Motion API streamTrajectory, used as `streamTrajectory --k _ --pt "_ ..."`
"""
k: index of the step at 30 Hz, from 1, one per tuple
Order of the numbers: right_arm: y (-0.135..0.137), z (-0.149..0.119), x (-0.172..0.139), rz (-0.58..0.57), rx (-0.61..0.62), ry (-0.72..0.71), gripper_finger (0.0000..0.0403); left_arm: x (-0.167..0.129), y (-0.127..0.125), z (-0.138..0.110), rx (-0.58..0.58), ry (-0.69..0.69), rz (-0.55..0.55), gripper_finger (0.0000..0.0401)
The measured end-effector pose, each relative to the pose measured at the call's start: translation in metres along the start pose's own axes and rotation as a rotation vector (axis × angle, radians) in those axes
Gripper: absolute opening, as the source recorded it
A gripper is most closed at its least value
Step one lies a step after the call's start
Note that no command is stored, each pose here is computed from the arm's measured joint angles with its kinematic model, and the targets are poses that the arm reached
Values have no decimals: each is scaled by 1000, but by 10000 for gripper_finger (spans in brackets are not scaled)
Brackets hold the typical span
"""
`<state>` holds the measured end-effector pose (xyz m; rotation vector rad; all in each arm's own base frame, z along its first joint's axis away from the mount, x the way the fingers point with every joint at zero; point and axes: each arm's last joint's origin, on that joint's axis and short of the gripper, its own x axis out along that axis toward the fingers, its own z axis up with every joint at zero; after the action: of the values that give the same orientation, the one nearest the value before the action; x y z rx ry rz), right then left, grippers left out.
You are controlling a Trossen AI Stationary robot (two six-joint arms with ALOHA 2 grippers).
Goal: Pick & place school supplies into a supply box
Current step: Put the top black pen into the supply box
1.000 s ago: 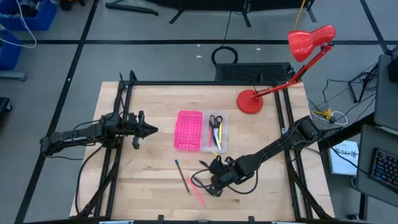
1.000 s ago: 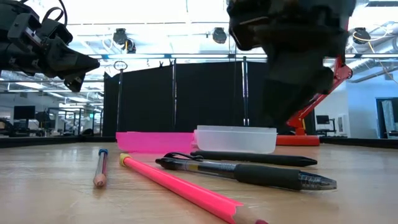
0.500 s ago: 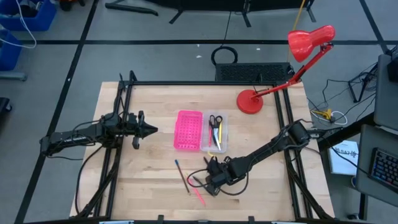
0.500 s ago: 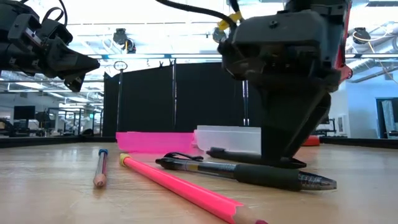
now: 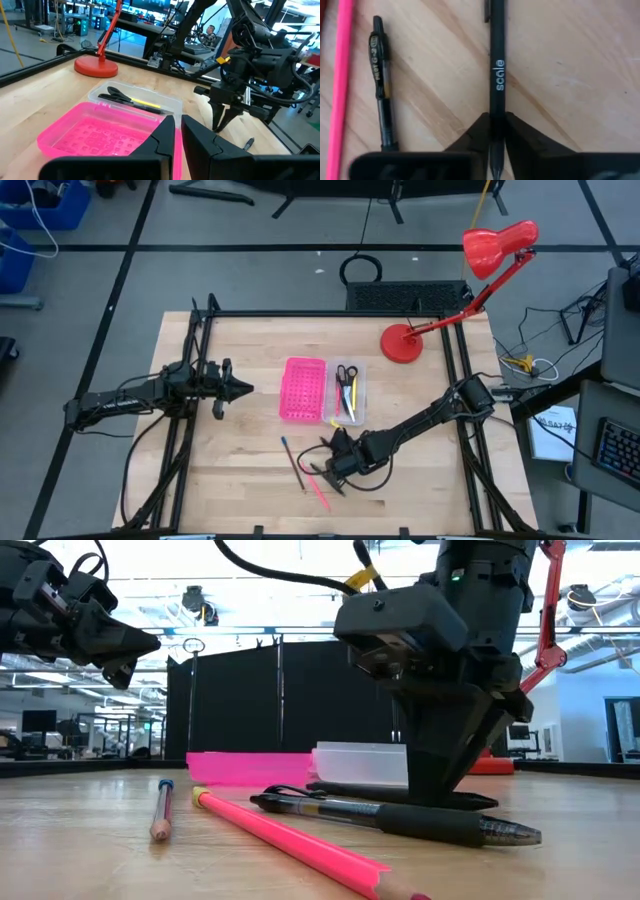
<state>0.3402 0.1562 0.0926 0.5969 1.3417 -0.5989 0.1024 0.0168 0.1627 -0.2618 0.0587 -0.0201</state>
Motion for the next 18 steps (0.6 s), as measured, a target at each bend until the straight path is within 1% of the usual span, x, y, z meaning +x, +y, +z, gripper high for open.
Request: streamTrajectory --k 1,2,6,8,12,14,18 --pt "0 0 0 6 1 6 22 0 0 0 0 0 0 42" --pt "1 0 0 15 -7 7 19 0 0 0 0 0 0 42" --pt "4 1 -3 55 3 -3 21 0 0 0 0 0 -1 42" --pt "5 3 -11 87 7 -14 19 0 0 0 -1 1 -1 42" --pt "6 5 -41 159 11 -85 19 0 0 0 -17 0 -1 42" --pt "2 1 -54 150 2 -114 19 0 0 0 -17 1 -1 42" --pt "4 3 -92 273 17 -211 19 0 0 0 -17 0 -1 42"
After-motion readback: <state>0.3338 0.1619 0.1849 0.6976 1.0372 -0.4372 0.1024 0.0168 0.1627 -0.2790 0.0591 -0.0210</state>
